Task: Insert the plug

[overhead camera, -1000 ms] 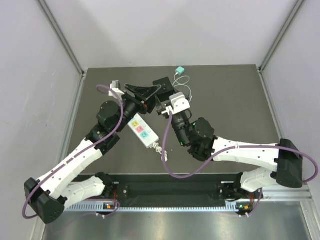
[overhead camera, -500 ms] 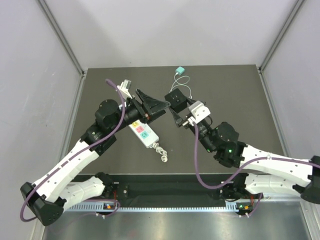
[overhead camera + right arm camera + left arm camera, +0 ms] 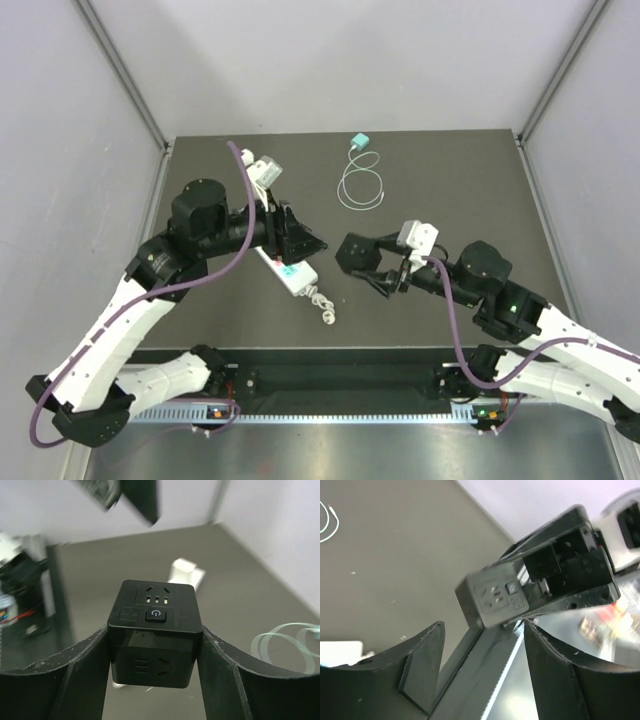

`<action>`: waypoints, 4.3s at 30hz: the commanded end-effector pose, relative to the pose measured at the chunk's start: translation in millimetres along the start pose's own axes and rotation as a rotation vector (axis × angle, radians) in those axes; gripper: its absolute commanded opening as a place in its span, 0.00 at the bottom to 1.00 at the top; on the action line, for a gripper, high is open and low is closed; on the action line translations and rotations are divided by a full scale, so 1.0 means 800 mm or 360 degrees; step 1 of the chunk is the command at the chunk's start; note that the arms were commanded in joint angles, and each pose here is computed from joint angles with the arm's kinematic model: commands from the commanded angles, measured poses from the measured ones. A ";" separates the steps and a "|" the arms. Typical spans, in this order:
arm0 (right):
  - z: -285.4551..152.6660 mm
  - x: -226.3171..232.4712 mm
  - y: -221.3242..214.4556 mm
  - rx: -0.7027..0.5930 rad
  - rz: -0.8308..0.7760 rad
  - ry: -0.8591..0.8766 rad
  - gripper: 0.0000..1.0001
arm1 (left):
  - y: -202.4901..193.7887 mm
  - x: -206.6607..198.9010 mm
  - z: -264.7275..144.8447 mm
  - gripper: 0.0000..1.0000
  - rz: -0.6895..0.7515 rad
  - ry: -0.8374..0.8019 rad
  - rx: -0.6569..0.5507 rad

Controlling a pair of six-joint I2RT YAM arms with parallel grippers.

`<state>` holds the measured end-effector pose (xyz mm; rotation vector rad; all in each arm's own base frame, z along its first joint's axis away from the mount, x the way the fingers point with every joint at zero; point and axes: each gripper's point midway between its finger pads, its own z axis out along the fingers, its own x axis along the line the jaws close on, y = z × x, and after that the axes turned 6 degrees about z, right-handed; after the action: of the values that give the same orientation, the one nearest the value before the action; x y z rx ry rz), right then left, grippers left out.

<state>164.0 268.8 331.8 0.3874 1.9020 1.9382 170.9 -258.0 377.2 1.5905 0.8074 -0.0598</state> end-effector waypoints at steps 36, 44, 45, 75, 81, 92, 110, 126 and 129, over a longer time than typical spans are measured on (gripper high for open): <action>-0.029 0.092 0.003 0.0205 0.0632 0.0836 0.00 | -0.101 -0.063 0.014 0.90 0.0638 -0.0804 0.0723; -0.024 0.094 0.009 0.0173 0.0633 0.0879 0.00 | -0.107 -0.068 0.026 0.88 0.0619 -0.0861 0.0726; -0.023 0.093 0.011 0.0165 0.0630 0.0877 0.00 | -0.108 -0.070 0.025 0.88 0.0608 -0.0870 0.0726; -0.007 0.082 0.020 0.0149 0.0655 0.0818 0.18 | -0.128 -0.066 0.033 0.00 0.0634 -0.0917 0.0775; -0.009 0.069 0.024 0.0083 0.0660 0.0705 0.57 | -0.119 -0.055 0.035 0.00 0.0720 -0.0800 0.0698; -0.041 0.044 0.025 0.0038 0.0751 0.0360 1.00 | -0.120 -0.023 0.048 0.00 0.0709 -0.0573 0.0662; -0.087 0.017 0.015 -0.0127 0.0728 0.0047 1.00 | -0.070 0.274 -0.002 0.00 0.0715 0.0720 0.0602; -0.080 0.028 -0.026 -0.0112 0.0842 0.0102 1.00 | -0.063 0.383 0.008 0.00 0.0741 0.0481 0.0744; -0.078 0.031 -0.029 -0.0112 0.0848 0.0130 1.00 | -0.075 0.399 -0.003 0.00 0.0676 0.0489 0.0811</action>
<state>117.2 222.9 293.6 0.9266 1.9464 2.3093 373.8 -114.9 162.1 2.2776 0.7917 0.3231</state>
